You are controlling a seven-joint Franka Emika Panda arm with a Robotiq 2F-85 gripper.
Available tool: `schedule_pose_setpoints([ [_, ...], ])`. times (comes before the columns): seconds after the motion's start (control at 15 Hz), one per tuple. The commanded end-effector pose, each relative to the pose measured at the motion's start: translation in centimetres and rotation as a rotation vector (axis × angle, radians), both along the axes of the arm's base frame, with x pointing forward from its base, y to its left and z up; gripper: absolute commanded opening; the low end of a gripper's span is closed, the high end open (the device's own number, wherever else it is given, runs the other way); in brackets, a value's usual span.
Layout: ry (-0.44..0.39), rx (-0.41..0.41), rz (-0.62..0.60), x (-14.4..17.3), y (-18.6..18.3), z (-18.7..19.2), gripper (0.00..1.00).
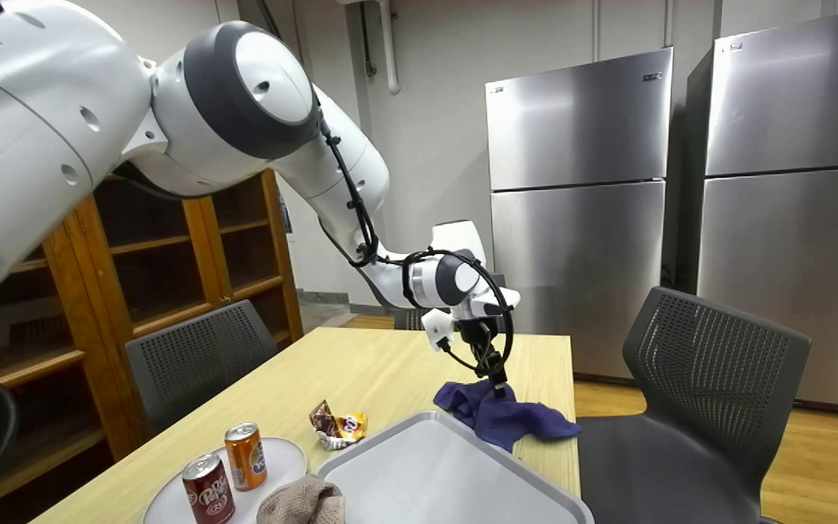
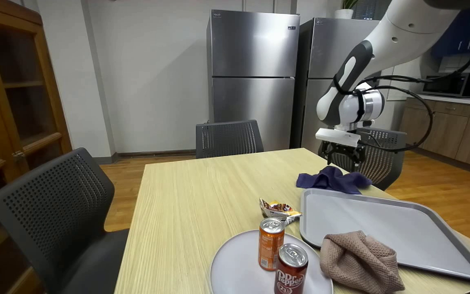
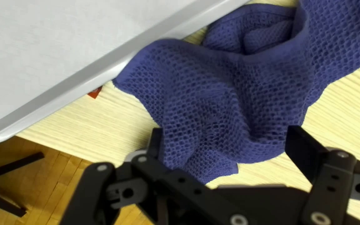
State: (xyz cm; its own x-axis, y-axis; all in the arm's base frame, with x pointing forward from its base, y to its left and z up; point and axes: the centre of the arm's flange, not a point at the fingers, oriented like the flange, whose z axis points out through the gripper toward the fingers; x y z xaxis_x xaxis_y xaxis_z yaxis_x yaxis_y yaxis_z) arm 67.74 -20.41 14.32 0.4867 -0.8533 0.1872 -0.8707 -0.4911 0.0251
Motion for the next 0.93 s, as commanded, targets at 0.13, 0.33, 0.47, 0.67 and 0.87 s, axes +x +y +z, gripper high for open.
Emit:
schedule_pose_setpoints([
  [0.13,-0.024,0.047,0.050,-3.8,-0.1,3.9,1.00],
  [0.33,-0.026,0.057,0.073,-5.1,0.0,5.0,1.00],
  [0.47,-0.030,0.063,0.093,-6.2,0.4,5.5,1.00],
  [0.67,-0.034,0.076,0.128,-7.7,1.3,6.2,1.00],
  [0.87,-0.042,0.088,0.162,-9.5,2.5,6.7,1.00],
])
